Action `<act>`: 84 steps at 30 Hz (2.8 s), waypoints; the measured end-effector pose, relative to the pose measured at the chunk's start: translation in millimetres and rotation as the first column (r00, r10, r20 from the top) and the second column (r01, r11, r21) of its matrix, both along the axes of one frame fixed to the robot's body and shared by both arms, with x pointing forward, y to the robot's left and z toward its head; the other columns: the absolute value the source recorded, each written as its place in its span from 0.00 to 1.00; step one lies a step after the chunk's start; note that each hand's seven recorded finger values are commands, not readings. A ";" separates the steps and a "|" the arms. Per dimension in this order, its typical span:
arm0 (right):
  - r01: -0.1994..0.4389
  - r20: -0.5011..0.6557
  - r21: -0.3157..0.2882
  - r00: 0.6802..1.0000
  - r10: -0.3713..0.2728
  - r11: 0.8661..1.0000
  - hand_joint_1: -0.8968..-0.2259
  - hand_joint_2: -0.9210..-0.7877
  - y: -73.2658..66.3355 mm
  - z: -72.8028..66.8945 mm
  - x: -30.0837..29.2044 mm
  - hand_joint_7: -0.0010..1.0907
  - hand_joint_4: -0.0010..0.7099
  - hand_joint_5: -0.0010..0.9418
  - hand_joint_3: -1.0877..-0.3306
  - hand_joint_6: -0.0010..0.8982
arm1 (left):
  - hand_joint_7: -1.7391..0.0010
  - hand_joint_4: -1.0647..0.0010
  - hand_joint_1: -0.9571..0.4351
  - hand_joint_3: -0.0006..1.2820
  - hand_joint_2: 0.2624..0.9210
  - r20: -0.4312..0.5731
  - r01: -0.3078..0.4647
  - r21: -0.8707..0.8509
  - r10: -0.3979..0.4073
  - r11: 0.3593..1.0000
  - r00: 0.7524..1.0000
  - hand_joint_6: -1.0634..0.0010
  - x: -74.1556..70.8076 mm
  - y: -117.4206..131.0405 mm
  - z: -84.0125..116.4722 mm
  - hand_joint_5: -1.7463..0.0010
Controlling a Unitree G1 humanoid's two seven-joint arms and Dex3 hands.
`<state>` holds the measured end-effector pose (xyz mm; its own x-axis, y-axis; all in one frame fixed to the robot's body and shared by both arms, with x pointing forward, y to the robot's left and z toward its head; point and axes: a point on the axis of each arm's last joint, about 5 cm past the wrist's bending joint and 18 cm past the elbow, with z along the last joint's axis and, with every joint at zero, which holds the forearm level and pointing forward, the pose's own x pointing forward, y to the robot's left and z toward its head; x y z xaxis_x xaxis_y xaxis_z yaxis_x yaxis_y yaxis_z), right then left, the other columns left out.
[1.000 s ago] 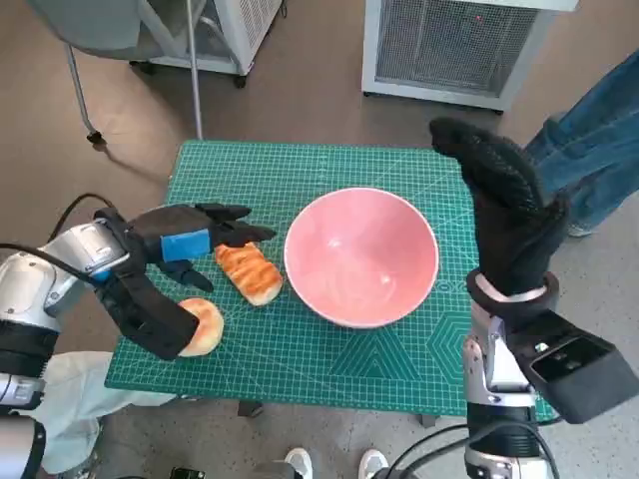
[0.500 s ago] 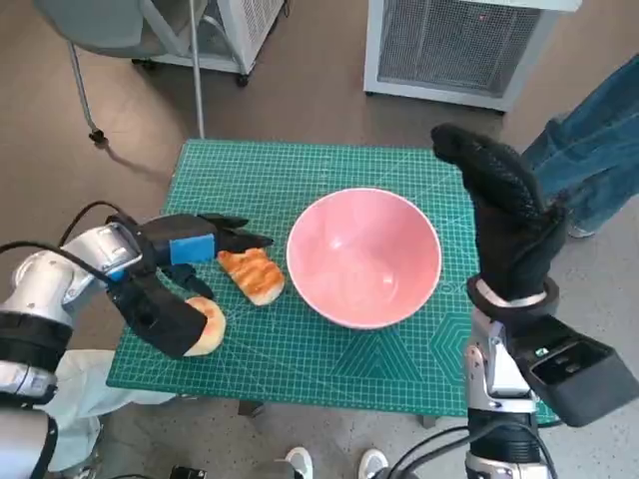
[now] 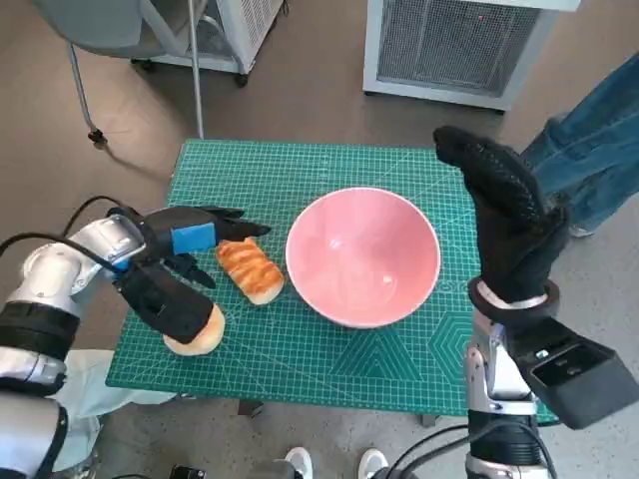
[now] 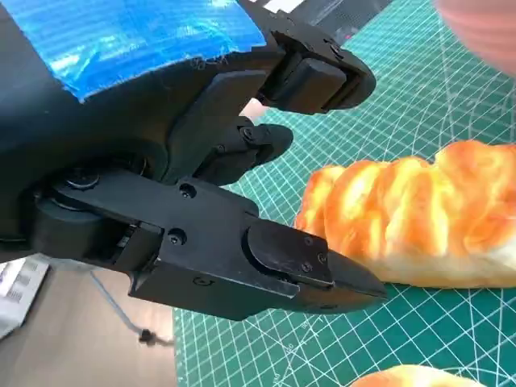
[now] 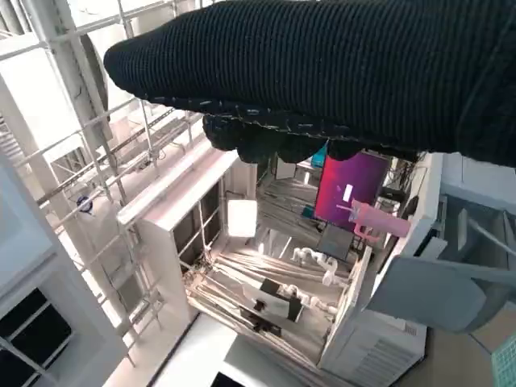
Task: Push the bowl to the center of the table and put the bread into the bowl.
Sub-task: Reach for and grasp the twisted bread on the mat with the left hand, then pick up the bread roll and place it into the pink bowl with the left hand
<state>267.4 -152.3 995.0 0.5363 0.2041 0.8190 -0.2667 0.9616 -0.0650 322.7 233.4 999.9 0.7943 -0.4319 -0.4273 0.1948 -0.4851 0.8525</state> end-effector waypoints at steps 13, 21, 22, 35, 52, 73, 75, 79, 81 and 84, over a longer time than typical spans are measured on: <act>-0.008 -0.003 0.002 1.000 0.008 1.000 0.41 0.00 2.0 -0.8 -0.2 0.69 0.38 0.02 0.44 0.00 | 0.98 0.73 0.58 0.01 0.81 -0.022 -0.050 0.027 0.051 0.998 0.998 0.61 11.8 -16.5 -13.4 0.99; -0.005 -0.010 0.003 1.000 0.005 1.000 0.41 0.00 1.3 -2.8 -1.4 0.69 0.38 0.02 0.44 0.00 | 0.98 0.72 0.59 0.01 0.82 -0.021 -0.074 0.076 0.076 0.994 0.997 0.61 15.3 -24.2 -22.0 0.99; -0.004 -0.011 0.004 1.000 0.005 1.000 0.41 0.00 1.1 -3.2 -1.6 0.69 0.38 0.02 0.44 0.00 | 0.98 0.72 0.60 0.01 0.82 -0.024 -0.075 0.080 0.077 0.994 0.997 0.61 15.4 -25.1 -23.2 0.99; 0.003 -0.016 0.009 1.000 -0.003 1.000 0.41 0.00 0.1 -5.3 -3.6 0.69 0.38 0.02 0.44 0.00 | 0.46 0.42 0.60 0.09 0.98 -0.038 -0.085 0.106 0.090 0.991 0.995 0.42 16.5 -29.6 -35.3 0.73; 0.015 -0.024 0.023 1.000 -0.014 1.000 0.45 0.00 -0.6 -7.0 -4.0 0.69 0.38 0.02 0.44 0.00 | 0.43 0.38 0.69 0.05 1.00 -0.054 -0.048 0.007 0.048 0.999 0.997 0.34 14.8 -16.7 -24.4 0.25; 0.019 -0.027 0.035 0.999 -0.018 0.999 0.45 0.00 -0.7 -8.0 -4.6 0.70 0.38 0.02 0.43 0.00 | 0.30 0.34 0.69 0.05 1.00 0.297 -0.025 -0.579 0.239 0.815 0.925 0.40 9.3 31.9 93.9 0.38; 0.019 -0.027 0.035 0.999 -0.018 0.999 0.45 0.00 -0.6 -8.0 -4.5 0.70 0.38 0.02 0.43 0.00 | 0.31 0.33 0.69 0.04 1.00 0.367 0.049 -0.609 0.227 0.791 0.902 0.38 7.0 28.6 104.5 0.39; 0.017 -0.030 0.033 0.999 -0.016 0.999 0.45 0.00 -0.4 -8.5 -4.0 0.70 0.38 0.02 0.43 0.00 | 0.31 0.33 0.69 0.04 1.00 0.479 0.204 -0.623 0.162 0.755 0.862 0.39 3.7 13.5 117.1 0.38; 0.015 -0.030 0.032 0.999 -0.014 0.999 0.45 0.00 -0.4 -8.7 -3.7 0.70 0.38 0.02 0.43 0.00 | 0.31 0.34 0.69 0.04 1.00 0.509 0.263 -0.612 0.117 0.745 0.853 0.39 3.0 3.8 119.8 0.37; 0.010 -0.031 0.034 0.999 -0.009 0.999 0.45 0.00 -0.6 -9.2 -3.2 0.69 0.38 0.02 0.43 0.00 | 0.31 0.35 0.69 0.04 1.00 0.532 0.340 -0.593 0.039 0.730 0.846 0.39 2.4 -15.4 120.9 0.36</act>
<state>264.2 -153.0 985.8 0.5627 0.1711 0.8087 -0.2593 0.9655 -0.0239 325.1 218.0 1120.7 0.7007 -0.5762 0.4206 -0.3506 0.2354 0.9065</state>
